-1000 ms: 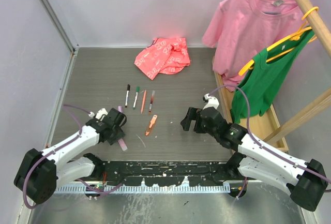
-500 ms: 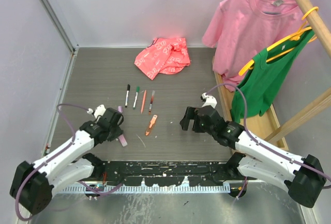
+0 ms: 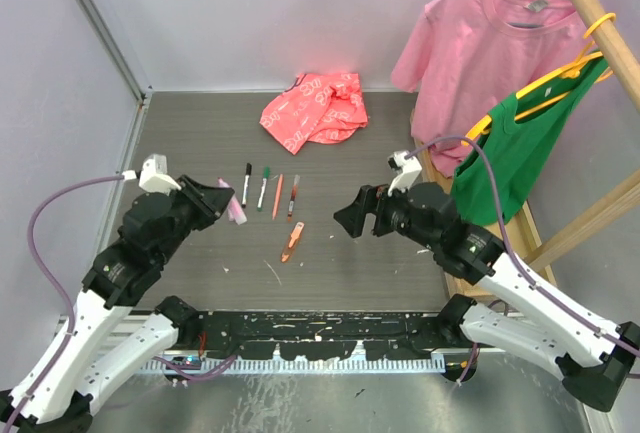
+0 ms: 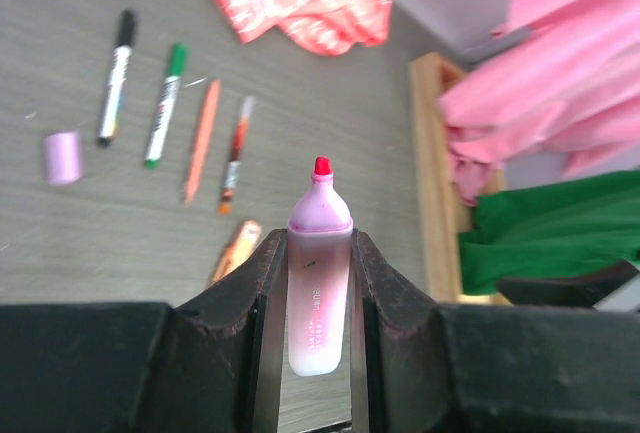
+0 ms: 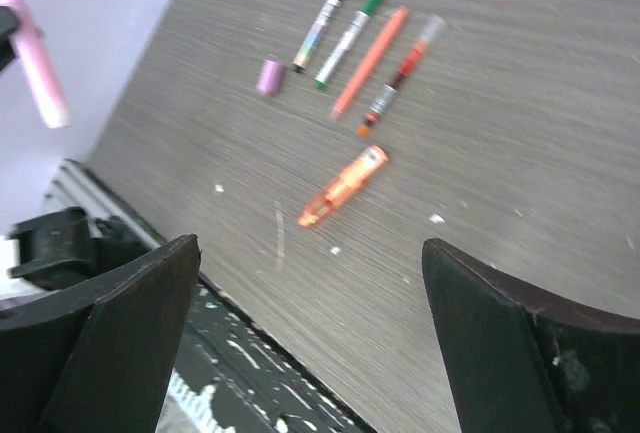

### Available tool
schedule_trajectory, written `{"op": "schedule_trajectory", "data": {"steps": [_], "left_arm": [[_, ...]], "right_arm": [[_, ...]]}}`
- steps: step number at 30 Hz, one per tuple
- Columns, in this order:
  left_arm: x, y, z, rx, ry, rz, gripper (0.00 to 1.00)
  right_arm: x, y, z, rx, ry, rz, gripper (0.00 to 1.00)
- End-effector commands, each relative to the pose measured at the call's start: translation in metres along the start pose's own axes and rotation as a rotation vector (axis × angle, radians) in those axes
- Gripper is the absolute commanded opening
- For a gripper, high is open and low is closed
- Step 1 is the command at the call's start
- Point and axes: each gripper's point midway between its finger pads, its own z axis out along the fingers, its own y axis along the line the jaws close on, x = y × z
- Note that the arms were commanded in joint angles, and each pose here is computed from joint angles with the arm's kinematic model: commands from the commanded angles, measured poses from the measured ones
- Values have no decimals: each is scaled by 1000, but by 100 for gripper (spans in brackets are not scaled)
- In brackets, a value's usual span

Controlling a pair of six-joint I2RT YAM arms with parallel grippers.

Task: Insert the pens into the pen caps
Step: Pick up the pen from the center of the board.

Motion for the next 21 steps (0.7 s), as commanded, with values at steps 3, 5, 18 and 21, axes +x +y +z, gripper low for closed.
{"op": "schedule_trajectory", "data": {"steps": [3,5,18,21], "left_arm": [[-24,-67,-15,253,-18,-52,7],[-23,-74,-12,266,1,-56,8],[20,-114,1,348,87,-19,8],[33,-121,2,363,107,-7,8]], "right_arm": [[-40,71,-5,-259,-65,-20,97],[-39,84,1,-250,-77,-25,97],[-43,131,23,-277,-157,37,83],[-38,133,30,-278,-143,40,78]]}}
